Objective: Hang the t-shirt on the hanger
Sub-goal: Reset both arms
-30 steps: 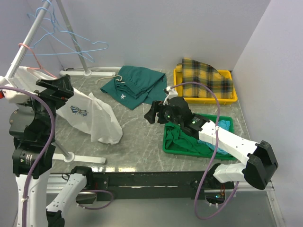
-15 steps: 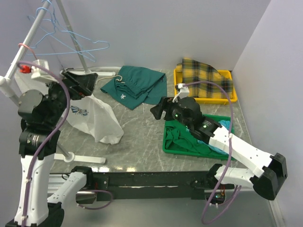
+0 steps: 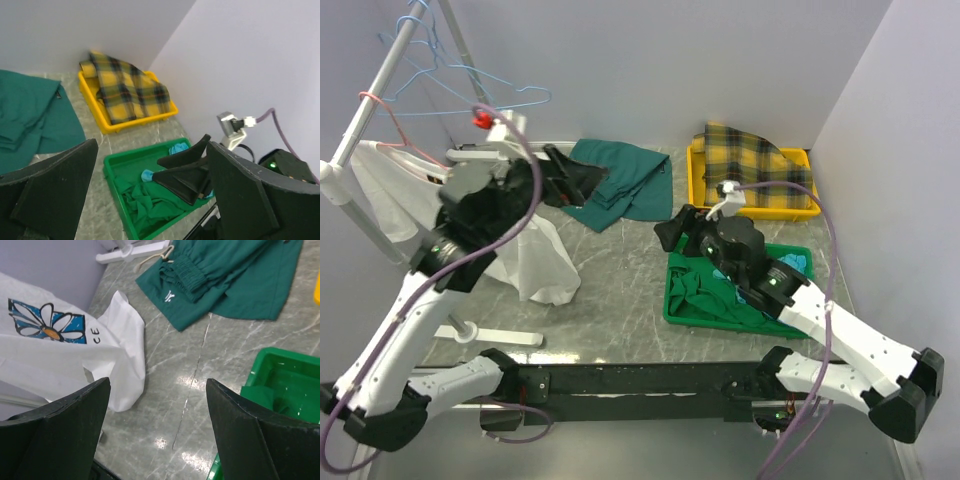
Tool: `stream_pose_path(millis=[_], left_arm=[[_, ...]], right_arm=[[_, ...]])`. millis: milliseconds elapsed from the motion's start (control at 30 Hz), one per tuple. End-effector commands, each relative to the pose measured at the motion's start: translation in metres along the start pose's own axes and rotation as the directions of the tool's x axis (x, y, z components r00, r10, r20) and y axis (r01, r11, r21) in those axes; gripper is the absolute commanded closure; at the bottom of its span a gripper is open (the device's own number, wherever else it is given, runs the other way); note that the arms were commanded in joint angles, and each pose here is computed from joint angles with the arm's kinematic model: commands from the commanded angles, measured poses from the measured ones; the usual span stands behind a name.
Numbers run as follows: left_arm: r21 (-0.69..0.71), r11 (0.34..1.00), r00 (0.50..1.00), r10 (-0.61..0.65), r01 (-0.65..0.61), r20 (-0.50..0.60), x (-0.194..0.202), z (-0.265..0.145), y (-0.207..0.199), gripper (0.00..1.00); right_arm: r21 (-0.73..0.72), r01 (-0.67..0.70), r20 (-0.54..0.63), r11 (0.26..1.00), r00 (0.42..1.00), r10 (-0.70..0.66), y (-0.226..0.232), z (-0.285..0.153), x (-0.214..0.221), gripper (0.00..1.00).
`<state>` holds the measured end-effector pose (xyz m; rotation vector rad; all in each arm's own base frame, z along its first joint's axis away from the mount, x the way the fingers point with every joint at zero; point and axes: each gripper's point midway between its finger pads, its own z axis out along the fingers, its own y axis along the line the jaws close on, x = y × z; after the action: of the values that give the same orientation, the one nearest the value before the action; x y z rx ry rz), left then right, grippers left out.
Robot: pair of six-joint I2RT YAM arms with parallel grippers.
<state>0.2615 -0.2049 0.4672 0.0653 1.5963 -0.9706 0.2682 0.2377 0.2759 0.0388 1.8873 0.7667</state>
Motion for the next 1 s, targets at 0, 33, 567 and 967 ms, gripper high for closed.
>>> stream_pose_path(millis=[0,33,567,967], left_arm=[[-0.054,0.999,1.0,0.001,-0.001,-0.012,0.023,0.025,0.017,0.03],[-0.07,0.998,0.999,-0.002,-0.001,-0.034,0.033,0.03,0.022,0.03],[-0.241,0.97,0.968,-0.038,-0.024,-0.25,0.214,0.022,0.063,0.01],[-0.223,0.975,0.961,-0.06,-0.002,-0.269,0.223,0.017,0.062,0.04]], right_arm=[[0.058,-0.063,0.087,0.996,0.995,0.058,-0.02,-0.018,-0.007,0.15],[0.068,-0.081,0.09,0.994,0.993,0.074,-0.025,-0.021,-0.004,0.15],[0.15,-0.191,0.205,0.97,0.966,0.159,-0.083,-0.065,0.018,0.14],[0.153,-0.233,0.211,0.96,0.957,0.199,-0.089,-0.06,0.028,0.14]])
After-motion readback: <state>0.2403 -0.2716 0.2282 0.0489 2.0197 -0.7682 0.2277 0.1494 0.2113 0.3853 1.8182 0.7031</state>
